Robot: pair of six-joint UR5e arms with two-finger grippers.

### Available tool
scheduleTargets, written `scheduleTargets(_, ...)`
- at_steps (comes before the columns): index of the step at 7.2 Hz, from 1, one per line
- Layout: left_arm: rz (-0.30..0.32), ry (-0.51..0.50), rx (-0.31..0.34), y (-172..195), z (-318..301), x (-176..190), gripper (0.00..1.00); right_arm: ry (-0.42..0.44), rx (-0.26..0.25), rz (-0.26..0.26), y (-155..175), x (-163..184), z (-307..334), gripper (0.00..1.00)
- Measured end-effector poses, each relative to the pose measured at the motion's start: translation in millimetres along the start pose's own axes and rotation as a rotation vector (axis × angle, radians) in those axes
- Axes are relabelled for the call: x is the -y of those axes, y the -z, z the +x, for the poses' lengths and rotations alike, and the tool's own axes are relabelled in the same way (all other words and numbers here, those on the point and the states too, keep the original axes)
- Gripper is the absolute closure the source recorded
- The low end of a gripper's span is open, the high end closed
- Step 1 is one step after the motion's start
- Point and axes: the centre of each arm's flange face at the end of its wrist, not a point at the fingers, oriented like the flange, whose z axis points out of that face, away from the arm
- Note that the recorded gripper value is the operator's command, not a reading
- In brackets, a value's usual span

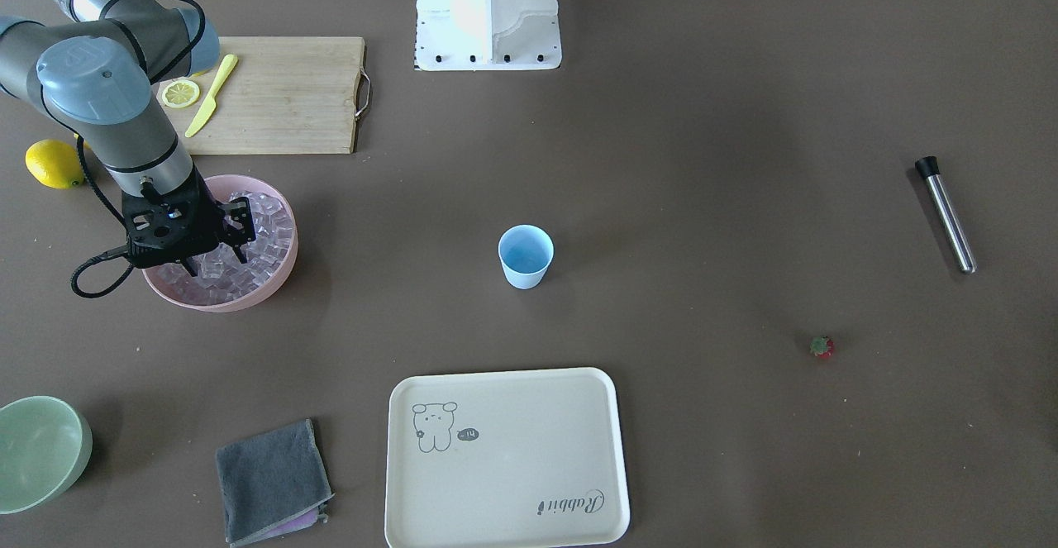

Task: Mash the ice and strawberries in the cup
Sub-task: 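Reach the right gripper into the pink bowl and grasp an ice cube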

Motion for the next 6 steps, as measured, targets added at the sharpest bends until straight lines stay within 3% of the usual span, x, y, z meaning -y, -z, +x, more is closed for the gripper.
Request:
scheduleTargets(2,0.004,-0.003,-0.001,0.8,1.1,0.5,0.02,-0.004,-0.003,-0.005,-2.0,1.5,4.7,0.66)
scheduleTargets(6,0.007,-0.007,-0.002,-1.8,-1.8,1.2,0.01,-0.018,0.018,-0.016,7.7,7.2,11.3,0.69)
